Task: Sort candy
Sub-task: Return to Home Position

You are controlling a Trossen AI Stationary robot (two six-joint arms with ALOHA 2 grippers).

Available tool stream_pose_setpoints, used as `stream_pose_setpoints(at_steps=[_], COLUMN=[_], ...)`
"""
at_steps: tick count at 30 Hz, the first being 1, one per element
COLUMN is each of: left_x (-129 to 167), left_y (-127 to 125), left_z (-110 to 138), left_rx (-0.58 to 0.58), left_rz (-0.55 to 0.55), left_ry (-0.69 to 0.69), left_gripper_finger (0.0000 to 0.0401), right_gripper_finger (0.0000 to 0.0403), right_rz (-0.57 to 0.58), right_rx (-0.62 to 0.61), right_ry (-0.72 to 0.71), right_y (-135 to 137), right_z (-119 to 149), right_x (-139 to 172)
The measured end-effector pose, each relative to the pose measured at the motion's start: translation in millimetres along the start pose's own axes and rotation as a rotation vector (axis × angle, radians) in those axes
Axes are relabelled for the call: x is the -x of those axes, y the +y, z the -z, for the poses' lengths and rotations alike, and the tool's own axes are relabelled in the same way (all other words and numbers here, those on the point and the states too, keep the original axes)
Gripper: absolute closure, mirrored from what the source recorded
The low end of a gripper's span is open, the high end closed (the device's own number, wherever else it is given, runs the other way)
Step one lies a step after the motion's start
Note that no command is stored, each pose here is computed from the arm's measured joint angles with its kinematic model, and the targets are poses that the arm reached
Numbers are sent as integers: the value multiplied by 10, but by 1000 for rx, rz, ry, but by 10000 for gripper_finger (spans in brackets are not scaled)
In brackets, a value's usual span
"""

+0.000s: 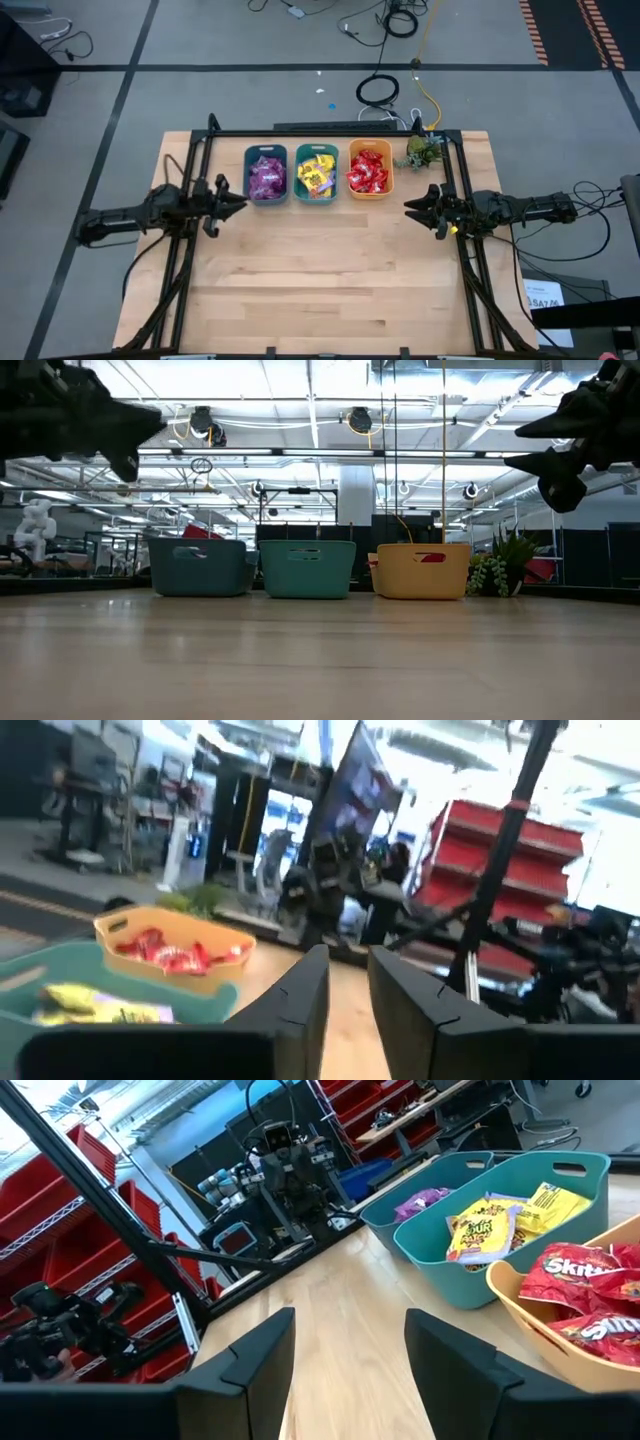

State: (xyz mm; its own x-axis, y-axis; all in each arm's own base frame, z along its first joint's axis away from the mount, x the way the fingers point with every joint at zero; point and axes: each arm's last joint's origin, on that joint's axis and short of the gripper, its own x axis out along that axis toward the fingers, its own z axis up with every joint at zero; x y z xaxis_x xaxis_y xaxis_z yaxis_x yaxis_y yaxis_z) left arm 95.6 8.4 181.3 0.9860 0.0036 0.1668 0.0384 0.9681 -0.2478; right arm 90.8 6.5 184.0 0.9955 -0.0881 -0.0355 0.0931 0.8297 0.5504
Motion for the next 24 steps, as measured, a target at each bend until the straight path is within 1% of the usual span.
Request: stream_pose_setpoints(at_steps=[5, 7, 10, 12, 13, 16, 18, 21, 24], left_x=[5, 11, 2, -6, -9, -13, -13, -14, -14], left_y=[24, 51, 84, 89, 90, 91, 91, 91, 91], left_z=[74, 121, 146, 160, 165, 177, 177, 175, 176], left_rx=[14, -30, -117, -137, -131, -61, -58, -59, -59], left_rz=[-18, -74, -157, -160, -161, -159, -159, -158, -158], left_ry=[78, 120, 142, 160, 166, 174, 174, 173, 173], left_gripper_finger=[317, 317, 317, 317, 317, 317, 317, 317, 317], right_gripper_finger=[220, 220, 220, 220, 220, 220, 220, 220, 220], right_rz=[-3, -14, -13, -11, -10, -6, -5, 4, 51], right_rx=[-40, -42, -40, -39, -39, -38, -36, 15, 61], right_ry=[9, 20, 36, 38, 39, 40, 40, 39, 15], right_y=[-1, 2, -4, -6, -7, -9, -9, -14, -30], right_z=[5, 10, 23, 25, 27, 28, 29, 31, 27], right_x=[0, -1, -1, -1, -1, -2, -1, -1, -1])
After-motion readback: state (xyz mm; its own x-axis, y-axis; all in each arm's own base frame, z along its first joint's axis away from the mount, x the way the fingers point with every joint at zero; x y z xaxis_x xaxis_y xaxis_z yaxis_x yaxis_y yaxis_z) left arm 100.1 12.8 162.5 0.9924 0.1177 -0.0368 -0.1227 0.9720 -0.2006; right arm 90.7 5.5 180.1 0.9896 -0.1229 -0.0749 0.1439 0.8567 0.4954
